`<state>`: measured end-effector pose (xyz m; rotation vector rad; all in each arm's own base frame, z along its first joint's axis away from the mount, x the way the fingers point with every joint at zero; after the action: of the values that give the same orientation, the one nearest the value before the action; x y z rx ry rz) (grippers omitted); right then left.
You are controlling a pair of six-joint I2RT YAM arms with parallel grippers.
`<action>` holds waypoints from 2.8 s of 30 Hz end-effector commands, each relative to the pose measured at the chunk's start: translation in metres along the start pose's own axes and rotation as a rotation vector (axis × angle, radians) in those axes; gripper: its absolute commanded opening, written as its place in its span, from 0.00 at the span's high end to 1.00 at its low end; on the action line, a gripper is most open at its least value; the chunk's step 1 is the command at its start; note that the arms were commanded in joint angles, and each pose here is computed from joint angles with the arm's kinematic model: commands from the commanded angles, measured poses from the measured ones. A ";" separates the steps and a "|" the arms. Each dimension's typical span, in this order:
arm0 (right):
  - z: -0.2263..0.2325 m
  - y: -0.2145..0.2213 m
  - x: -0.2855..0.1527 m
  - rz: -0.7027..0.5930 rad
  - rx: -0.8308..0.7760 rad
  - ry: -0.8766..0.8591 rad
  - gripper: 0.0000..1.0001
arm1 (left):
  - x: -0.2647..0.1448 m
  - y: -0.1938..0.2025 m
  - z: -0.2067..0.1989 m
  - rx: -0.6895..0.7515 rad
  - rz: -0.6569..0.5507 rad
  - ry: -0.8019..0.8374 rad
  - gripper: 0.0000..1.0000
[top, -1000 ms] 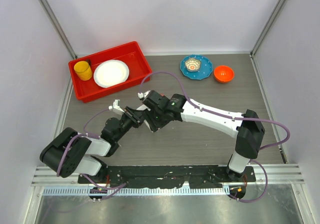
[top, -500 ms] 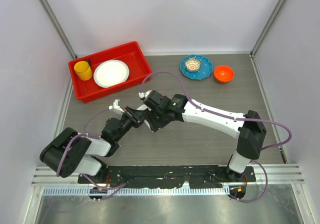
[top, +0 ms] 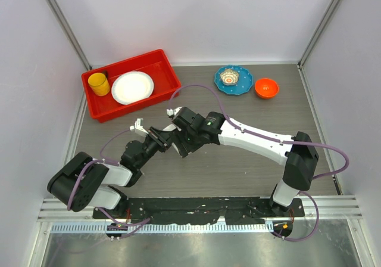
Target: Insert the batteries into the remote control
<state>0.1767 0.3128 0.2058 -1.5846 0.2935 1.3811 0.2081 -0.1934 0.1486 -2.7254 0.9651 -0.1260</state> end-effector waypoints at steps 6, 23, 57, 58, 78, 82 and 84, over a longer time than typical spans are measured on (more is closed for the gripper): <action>-0.007 -0.013 -0.014 -0.087 0.024 0.025 0.27 | -0.003 -0.011 -0.066 0.044 -0.054 0.349 1.00; 0.005 -0.042 -0.060 -0.309 0.049 -0.100 0.12 | 0.000 -0.011 -0.060 0.049 -0.056 0.321 1.00; -0.055 0.022 -0.062 -0.537 0.437 -0.756 0.07 | 0.014 -0.001 -0.095 -0.110 0.318 0.446 1.00; -0.055 0.023 -0.060 -0.522 0.433 -0.756 0.07 | 0.015 -0.001 -0.095 -0.109 0.318 0.446 1.00; -0.045 0.029 -0.052 -0.424 0.459 -0.896 0.26 | 0.013 -0.001 -0.095 -0.099 0.312 0.449 1.00; -0.045 0.031 -0.049 -0.410 0.466 -0.893 0.30 | 0.013 -0.001 -0.095 -0.097 0.311 0.451 1.00; -0.045 0.031 -0.049 -0.408 0.469 -0.893 0.32 | 0.013 -0.001 -0.096 -0.096 0.311 0.454 1.00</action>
<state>0.1668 0.2409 0.2167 -0.5218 -0.1641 1.4108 0.2099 -0.2237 0.1976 -2.7124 1.5672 -0.2215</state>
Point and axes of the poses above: each gripper's point midway between its finger pads, its own x axis out along the fingers, its own z axis along the line the jaws close on, y = z × x, the point moved 7 cm from there along -x, back along the fingers
